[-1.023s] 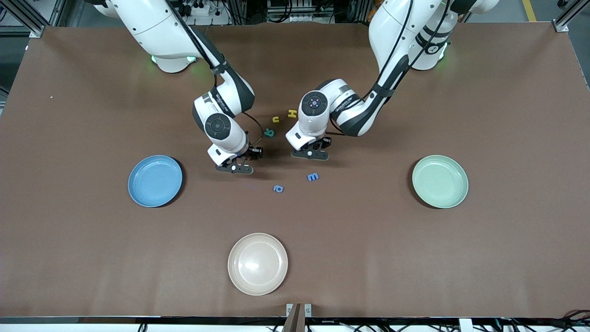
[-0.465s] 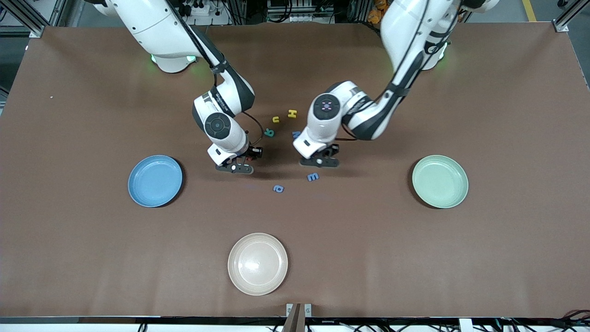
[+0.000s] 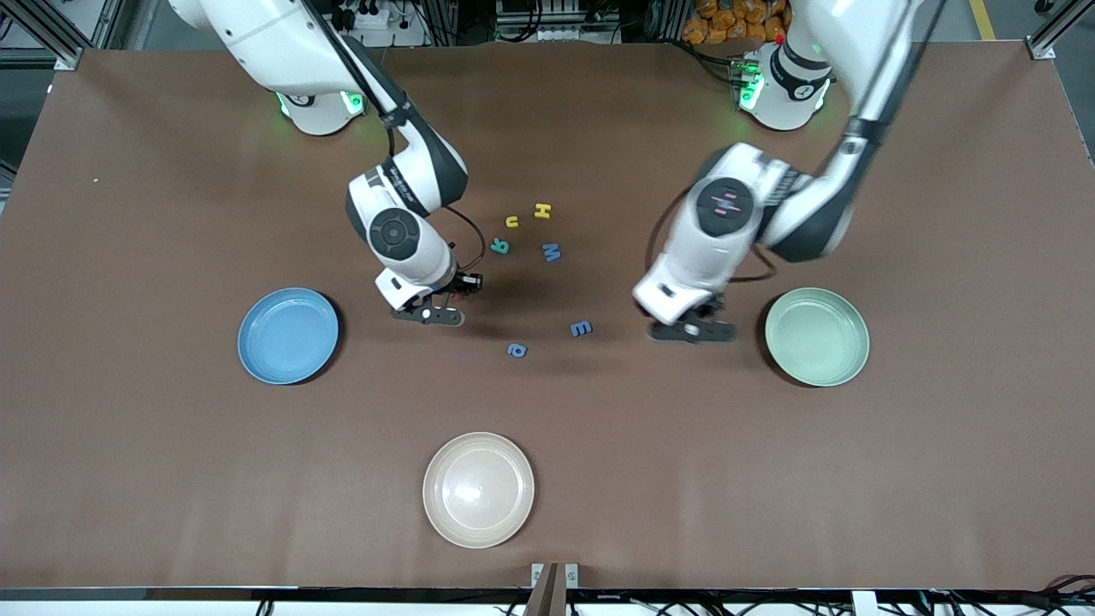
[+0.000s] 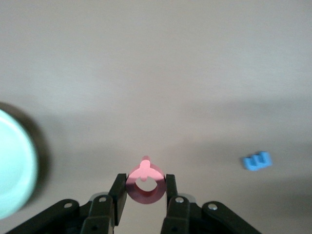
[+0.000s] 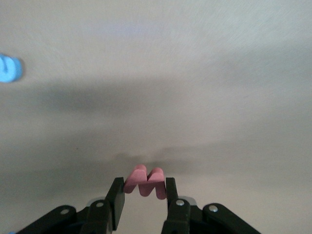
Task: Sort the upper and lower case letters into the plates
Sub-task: 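Drop pink m on the blue plate while the left gripper drops o on green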
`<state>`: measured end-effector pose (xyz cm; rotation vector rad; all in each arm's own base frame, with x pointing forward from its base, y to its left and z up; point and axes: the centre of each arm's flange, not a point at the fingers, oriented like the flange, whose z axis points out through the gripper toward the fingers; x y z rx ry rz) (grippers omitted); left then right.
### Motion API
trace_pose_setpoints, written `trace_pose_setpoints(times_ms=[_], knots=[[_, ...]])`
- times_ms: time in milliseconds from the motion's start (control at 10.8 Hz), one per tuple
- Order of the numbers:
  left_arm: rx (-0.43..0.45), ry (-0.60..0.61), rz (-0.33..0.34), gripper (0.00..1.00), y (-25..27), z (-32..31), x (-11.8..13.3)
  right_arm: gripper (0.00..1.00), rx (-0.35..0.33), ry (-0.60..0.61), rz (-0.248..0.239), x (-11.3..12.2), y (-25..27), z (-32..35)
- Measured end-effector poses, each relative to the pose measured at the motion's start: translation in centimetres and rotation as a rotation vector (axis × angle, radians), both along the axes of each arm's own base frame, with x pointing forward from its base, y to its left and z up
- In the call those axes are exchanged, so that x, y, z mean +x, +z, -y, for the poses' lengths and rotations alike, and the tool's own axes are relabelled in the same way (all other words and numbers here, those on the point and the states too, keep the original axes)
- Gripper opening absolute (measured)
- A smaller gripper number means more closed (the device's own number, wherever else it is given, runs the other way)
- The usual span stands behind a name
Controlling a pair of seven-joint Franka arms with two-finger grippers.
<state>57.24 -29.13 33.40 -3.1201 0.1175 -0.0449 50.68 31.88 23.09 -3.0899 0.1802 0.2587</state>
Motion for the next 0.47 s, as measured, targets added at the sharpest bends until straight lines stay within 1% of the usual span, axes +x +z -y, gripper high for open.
trace_pose_setpoints(times_ms=[186, 372, 465], knots=[[0.02, -0.062, -0.032, 0.36, -0.3, -5.8, 2.1, 0.39, 0.0, 0.029, -0.03, 2.1, 2.7, 4.7], [0.029, -0.121, -0.066, 0.36, -1.6, -11.9, 3.4, 0.39, 0.021, 0.054, -0.055, 5.0, 3.9, 13.0], [0.031, -0.132, -0.087, 0.36, -2.5, -14.5, 3.7, 0.39, 0.038, 0.065, -0.056, 6.2, 3.7, 17.8]])
